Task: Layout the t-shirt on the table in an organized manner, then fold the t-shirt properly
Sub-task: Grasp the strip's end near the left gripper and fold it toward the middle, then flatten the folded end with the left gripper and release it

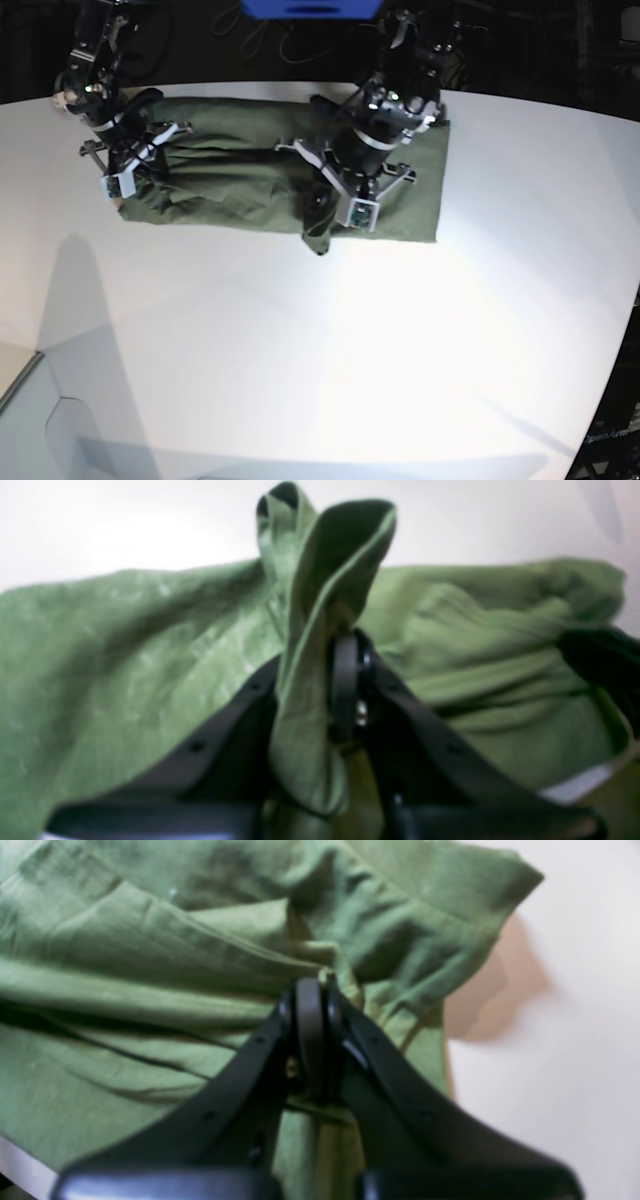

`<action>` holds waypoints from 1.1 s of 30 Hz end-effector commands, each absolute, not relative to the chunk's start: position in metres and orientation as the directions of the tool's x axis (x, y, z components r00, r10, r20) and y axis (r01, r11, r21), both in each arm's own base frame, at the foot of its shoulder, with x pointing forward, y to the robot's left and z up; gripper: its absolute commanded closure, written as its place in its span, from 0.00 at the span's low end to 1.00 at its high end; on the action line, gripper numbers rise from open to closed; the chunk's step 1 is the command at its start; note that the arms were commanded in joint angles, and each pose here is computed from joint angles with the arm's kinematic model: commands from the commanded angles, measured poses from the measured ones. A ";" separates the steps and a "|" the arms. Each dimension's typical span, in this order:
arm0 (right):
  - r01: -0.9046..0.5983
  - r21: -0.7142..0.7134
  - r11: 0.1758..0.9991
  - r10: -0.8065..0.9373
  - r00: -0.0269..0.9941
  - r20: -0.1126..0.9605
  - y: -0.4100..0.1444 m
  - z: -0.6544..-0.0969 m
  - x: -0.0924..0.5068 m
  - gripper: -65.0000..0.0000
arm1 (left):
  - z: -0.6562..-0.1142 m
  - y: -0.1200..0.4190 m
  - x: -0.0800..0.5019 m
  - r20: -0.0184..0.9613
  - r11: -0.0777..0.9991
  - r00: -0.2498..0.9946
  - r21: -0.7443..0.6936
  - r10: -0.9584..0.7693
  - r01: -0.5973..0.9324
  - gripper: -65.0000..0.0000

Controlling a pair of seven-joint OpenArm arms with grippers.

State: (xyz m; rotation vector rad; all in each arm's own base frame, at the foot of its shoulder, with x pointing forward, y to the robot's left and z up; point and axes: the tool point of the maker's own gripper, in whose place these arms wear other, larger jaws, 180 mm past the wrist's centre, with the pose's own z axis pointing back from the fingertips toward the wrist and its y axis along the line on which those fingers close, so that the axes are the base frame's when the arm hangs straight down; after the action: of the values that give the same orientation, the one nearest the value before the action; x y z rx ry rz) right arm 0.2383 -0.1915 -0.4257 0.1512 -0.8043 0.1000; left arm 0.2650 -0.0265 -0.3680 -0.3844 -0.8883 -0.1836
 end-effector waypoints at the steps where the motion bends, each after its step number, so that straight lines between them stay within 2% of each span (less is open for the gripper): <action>1: -0.152 0.075 0.986 0.053 0.697 0.715 -0.196 -0.425 0.237 1.00 | -0.355 -0.032 0.271 0.814 0.910 0.581 -0.248 0.010 0.332 0.99; 6: -0.152 0.074 0.986 0.053 0.694 0.718 -0.196 -0.424 0.239 1.00 | -0.355 -0.032 0.271 0.823 0.916 0.568 -0.210 -0.024 0.343 0.99; 8: -0.152 0.074 0.986 0.053 0.694 0.718 -0.196 -0.424 0.239 1.00 | -0.355 -0.031 0.271 0.824 0.917 0.566 -0.202 -0.030 0.343 0.95; 10: -0.152 0.074 0.986 0.053 0.694 0.718 -0.196 -0.424 0.239 1.00 | -0.355 -0.031 0.272 0.825 0.918 0.565 -0.199 -0.033 0.344 0.85; 14: -0.152 0.074 0.986 0.053 0.694 0.718 -0.196 -0.424 0.239 1.00 | -0.349 -0.035 0.272 0.832 0.912 0.554 -0.210 -0.022 0.352 0.55; 15: -0.152 0.074 0.986 0.053 0.694 0.718 -0.196 -0.424 0.239 1.00 | -0.344 -0.036 0.273 0.840 0.909 0.543 -0.211 -0.019 0.358 0.51; 22: -0.152 0.074 0.986 0.053 0.693 0.719 -0.196 -0.424 0.239 1.00 | -0.299 -0.025 0.276 0.901 0.903 0.424 -0.258 0.097 0.343 0.51; 24: -0.152 0.074 0.986 0.053 0.693 0.719 -0.196 -0.424 0.239 1.00 | -0.303 -0.010 0.280 0.901 0.919 0.424 -0.238 0.088 0.315 0.51; 26: -0.152 0.074 0.986 0.053 0.693 0.719 -0.196 -0.424 0.239 1.00 | -0.314 0.004 0.283 0.893 0.935 0.442 -0.224 0.084 0.275 0.57; 32: -0.152 0.074 0.986 0.053 0.694 0.718 -0.196 -0.424 0.239 1.00 | -0.353 0.040 0.287 0.851 0.964 0.517 -0.208 0.095 0.164 0.97; 33: -0.152 0.074 0.986 0.053 0.694 0.718 -0.196 -0.424 0.239 1.00 | -0.358 0.040 0.286 0.844 0.964 0.529 -0.209 0.092 0.164 1.00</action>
State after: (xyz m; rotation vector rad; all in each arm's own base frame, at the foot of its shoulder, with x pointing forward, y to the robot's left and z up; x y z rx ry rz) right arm 0.2390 -0.1917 -0.4255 0.1505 -0.8037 0.1007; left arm 0.2789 0.0455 -0.3715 -0.2533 -0.9688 -0.0452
